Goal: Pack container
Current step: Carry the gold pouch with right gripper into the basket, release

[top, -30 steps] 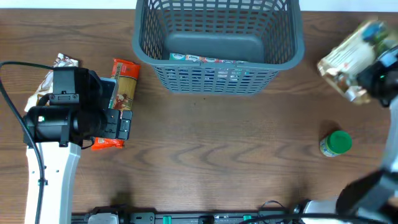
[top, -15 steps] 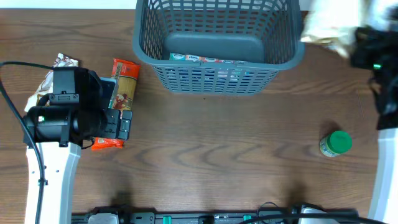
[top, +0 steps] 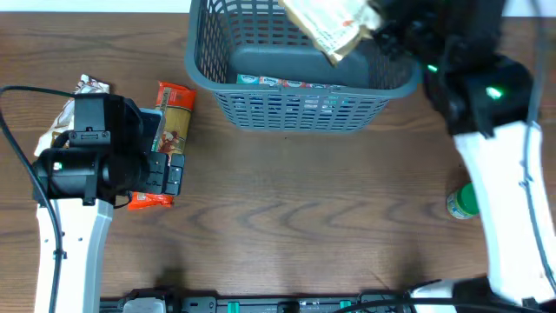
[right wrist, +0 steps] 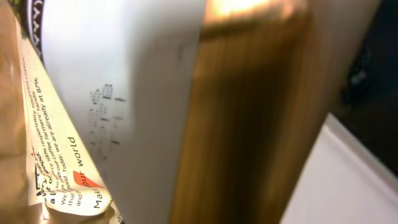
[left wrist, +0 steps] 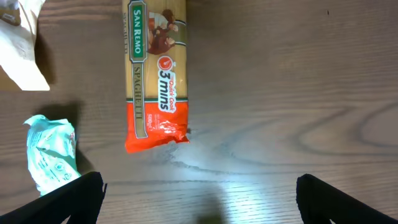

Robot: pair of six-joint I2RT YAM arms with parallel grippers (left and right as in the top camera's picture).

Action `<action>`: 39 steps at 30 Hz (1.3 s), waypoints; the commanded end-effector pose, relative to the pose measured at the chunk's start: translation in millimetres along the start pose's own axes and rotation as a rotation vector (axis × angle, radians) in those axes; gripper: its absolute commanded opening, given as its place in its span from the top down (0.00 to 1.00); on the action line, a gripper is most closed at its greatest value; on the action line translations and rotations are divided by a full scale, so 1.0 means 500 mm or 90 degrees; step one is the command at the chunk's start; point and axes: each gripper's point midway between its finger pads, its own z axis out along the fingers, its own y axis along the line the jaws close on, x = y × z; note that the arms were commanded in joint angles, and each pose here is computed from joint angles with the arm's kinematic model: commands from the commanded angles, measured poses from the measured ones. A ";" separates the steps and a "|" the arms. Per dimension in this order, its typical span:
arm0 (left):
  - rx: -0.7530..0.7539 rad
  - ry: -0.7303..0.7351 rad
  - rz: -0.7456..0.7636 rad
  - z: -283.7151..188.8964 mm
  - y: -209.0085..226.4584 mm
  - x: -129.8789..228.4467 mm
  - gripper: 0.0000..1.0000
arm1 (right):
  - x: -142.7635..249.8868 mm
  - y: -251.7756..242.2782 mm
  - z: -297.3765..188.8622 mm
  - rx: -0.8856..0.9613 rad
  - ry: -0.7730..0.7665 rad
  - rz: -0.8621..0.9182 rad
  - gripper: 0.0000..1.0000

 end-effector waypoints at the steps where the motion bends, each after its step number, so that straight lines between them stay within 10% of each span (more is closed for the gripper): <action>1: -0.001 -0.011 -0.002 -0.010 -0.002 -0.009 0.01 | -0.047 -0.002 0.048 0.026 -0.027 -0.070 0.99; 14: -0.001 -0.011 -0.002 -0.010 -0.002 -0.009 0.02 | 0.090 0.188 0.290 -0.122 0.086 -0.075 0.99; 31: -0.001 -0.010 -0.002 -0.010 -0.002 -0.009 0.01 | 0.244 0.338 0.356 -0.268 0.219 -0.083 0.98; 34: -0.001 -0.010 -0.002 -0.010 -0.002 -0.008 0.02 | 0.247 0.342 0.350 -0.273 0.227 -0.082 0.62; 39: -0.001 -0.007 -0.002 -0.010 -0.002 -0.006 0.01 | 0.221 0.322 0.332 -0.259 0.211 -0.074 0.48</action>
